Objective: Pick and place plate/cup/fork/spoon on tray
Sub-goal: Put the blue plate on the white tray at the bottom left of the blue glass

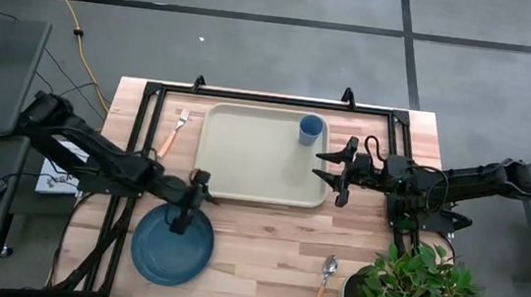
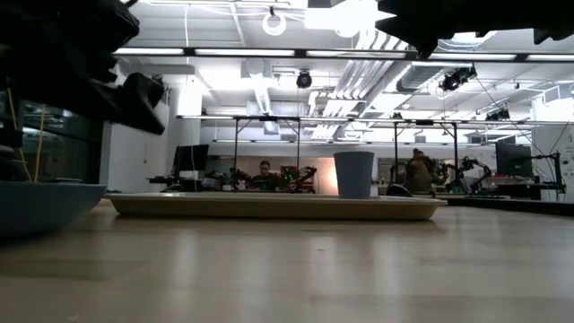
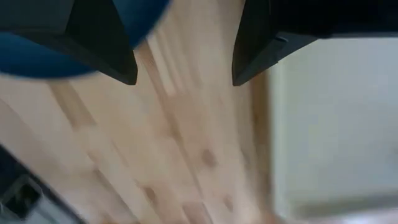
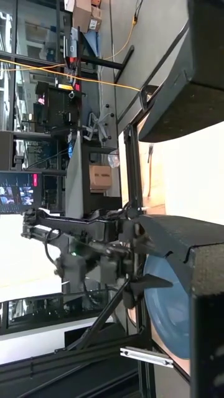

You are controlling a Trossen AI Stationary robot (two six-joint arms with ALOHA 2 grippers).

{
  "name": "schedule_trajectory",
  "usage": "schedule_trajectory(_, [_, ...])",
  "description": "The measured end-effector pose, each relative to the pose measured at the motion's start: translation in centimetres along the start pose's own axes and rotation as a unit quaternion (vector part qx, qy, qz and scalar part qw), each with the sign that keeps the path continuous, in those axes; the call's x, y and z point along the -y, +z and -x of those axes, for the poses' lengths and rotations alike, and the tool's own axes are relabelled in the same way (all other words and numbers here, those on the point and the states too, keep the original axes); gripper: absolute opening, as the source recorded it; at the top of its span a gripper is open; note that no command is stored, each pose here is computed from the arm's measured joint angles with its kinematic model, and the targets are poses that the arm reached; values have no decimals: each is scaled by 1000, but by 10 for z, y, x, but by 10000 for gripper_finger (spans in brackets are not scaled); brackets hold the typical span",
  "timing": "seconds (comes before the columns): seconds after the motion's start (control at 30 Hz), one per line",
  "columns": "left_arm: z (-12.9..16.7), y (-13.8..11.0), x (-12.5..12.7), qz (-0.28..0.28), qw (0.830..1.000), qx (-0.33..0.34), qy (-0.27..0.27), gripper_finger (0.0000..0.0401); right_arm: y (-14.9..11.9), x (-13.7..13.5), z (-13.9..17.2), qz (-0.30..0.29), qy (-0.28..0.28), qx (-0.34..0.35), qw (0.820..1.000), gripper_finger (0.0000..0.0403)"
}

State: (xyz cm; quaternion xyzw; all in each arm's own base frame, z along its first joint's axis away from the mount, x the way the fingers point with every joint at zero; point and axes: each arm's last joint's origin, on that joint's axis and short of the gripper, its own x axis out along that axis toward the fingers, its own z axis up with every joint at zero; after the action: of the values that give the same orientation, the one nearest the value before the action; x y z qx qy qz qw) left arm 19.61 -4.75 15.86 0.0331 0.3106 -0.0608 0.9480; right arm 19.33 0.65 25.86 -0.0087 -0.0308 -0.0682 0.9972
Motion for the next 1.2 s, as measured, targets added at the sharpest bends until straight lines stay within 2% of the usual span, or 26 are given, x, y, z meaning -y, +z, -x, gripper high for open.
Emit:
schedule_trajectory(0.2, [-7,5,4,9,987,-158,-11,245,0,0,0,1,0,-1,1000,193])
schedule_trajectory(0.3, [-8,6,4,13,978,-205,-15,245,0,0,0,1,0,-1,1000,193])
schedule_trajectory(0.6, [-22,-4,4,5,967,-253,-31,245,0,0,0,1,0,-1,1000,193])
schedule_trajectory(0.77, [-33,-11,0,-33,963,-268,-17,245,0,0,0,1,0,-1,1000,193])
schedule_trajectory(0.93, [-37,-12,-3,-26,962,-270,-25,238,0,0,0,1,0,-1,1000,193])
schedule_trajectory(1.07, [-37,-12,-3,-23,962,-270,-33,206,0,0,0,1,0,-1,1000,193])
schedule_trajectory(1.2, [-37,-12,-3,-23,962,-270,-34,147,0,0,0,1,0,-1,1000,193])
